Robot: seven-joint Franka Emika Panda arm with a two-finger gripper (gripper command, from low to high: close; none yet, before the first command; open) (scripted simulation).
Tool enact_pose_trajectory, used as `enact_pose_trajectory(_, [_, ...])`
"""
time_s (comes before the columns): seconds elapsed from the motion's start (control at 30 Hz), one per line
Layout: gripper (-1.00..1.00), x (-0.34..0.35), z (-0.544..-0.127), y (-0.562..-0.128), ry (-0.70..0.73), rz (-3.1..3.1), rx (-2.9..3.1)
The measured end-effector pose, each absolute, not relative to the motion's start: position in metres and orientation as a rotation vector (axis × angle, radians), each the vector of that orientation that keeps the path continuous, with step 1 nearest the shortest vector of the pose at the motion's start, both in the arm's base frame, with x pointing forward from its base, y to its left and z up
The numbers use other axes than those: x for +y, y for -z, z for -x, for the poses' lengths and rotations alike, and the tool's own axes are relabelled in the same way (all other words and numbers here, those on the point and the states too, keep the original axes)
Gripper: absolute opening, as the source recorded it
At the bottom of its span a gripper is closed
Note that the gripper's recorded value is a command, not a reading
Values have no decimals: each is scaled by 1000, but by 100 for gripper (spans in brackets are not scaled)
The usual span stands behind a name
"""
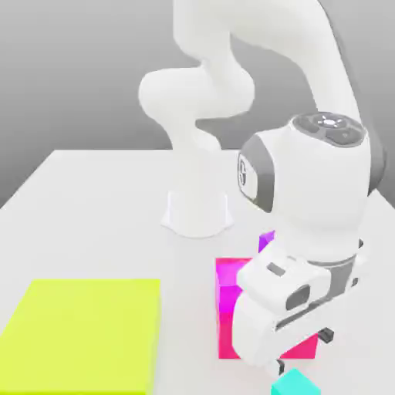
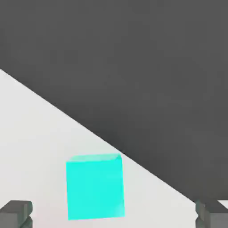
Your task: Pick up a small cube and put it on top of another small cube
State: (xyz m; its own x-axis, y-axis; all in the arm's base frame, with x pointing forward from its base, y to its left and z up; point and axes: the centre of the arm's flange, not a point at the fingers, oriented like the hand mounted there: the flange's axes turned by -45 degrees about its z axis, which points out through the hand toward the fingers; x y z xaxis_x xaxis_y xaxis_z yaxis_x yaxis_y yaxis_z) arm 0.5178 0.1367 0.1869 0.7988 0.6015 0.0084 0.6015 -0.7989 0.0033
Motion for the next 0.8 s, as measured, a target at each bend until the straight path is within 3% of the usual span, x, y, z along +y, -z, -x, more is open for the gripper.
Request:
enact_pose_trajectory(0.1, [0, 138, -516, -143, -2, -2976, 1006])
enact_pose_trajectory(0.13, [-100, 138, -516, -133, -1, -2976, 1007])
enact_pose_trajectory(0.37, [-100, 138, -516, -133, 1, -2976, 1007])
enact_pose_trajectory(0.57, [-100, 121, -511, -196, 10, -2997, 967])
enact_pose_trajectory(0.8, [-100, 124, -460, -253, 17, -3010, 1029])
